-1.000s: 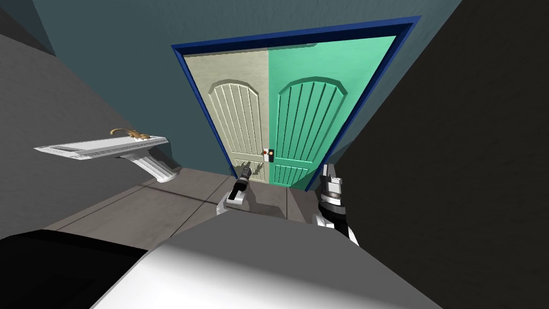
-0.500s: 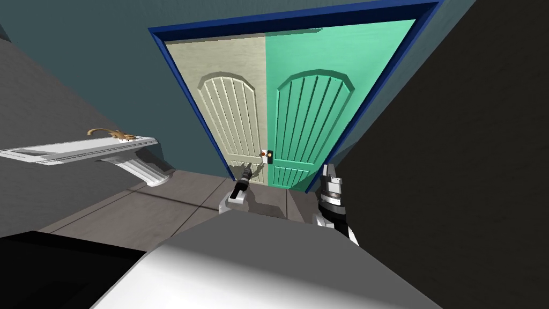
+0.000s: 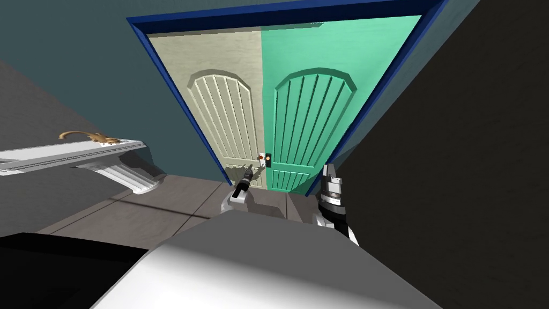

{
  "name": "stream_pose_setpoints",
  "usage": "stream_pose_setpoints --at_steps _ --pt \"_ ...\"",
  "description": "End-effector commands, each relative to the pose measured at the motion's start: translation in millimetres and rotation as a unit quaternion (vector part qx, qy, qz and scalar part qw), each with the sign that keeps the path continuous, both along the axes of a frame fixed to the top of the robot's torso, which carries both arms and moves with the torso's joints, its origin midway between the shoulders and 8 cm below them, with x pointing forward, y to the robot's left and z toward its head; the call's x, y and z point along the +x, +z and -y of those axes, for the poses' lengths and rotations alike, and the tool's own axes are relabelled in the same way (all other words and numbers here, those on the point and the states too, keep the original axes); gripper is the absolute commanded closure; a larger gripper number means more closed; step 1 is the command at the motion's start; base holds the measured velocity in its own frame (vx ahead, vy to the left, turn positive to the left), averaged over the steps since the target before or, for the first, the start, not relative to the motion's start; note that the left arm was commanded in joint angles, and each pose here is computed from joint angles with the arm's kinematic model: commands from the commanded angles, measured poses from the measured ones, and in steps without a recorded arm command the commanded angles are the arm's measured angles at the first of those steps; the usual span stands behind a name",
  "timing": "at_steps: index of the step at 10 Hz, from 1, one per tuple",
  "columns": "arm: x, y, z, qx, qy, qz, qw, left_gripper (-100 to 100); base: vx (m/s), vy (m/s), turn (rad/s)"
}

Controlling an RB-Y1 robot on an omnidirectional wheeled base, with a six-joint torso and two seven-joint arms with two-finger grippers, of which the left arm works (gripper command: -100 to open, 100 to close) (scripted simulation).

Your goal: Pull the door open

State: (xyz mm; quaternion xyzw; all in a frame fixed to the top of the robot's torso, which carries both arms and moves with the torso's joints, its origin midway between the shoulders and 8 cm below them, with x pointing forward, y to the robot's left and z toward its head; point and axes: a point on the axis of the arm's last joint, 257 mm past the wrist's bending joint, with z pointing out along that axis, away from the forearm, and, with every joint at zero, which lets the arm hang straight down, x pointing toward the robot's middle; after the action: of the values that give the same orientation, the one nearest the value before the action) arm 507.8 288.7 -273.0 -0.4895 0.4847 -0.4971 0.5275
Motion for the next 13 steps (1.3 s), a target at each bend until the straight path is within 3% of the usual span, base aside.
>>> stream_pose_setpoints --at_steps 1,3,5,6,7,8,11,13 --pt "2.9 -9.6 1.4 -0.005 -0.001 -0.01 0.9999 -100 0.179 0.011 -0.052" --pt "6.8 -20.1 3.3 -0.011 -0.002 -0.022 0.9997 -100 0.201 0.026 -0.059" --pt "7.6 -21.4 3.7 -0.012 -0.002 -0.023 0.9997 -100 0.126 0.02 -0.036" --pt "-1.6 -34.4 -27.7 -0.006 0.018 -0.037 0.9991 -100 -0.049 0.007 0.075" --pt "-1.6 -34.4 -27.7 -0.006 0.018 -0.037 0.9991 -100 -0.084 0.014 0.054" --pt "-8.8 -41.9 -52.4 -0.002 0.034 -0.046 0.9984 -100 -0.071 0.007 0.029" --pt "-21.8 -51.2 -95.5 0.004 0.061 -0.059 0.9964 -100 -0.031 -0.003 0.016" --pt "-32.8 -54.7 -133.5 0.008 0.085 -0.067 0.9941 -100 0.038 -0.011 -0.022"
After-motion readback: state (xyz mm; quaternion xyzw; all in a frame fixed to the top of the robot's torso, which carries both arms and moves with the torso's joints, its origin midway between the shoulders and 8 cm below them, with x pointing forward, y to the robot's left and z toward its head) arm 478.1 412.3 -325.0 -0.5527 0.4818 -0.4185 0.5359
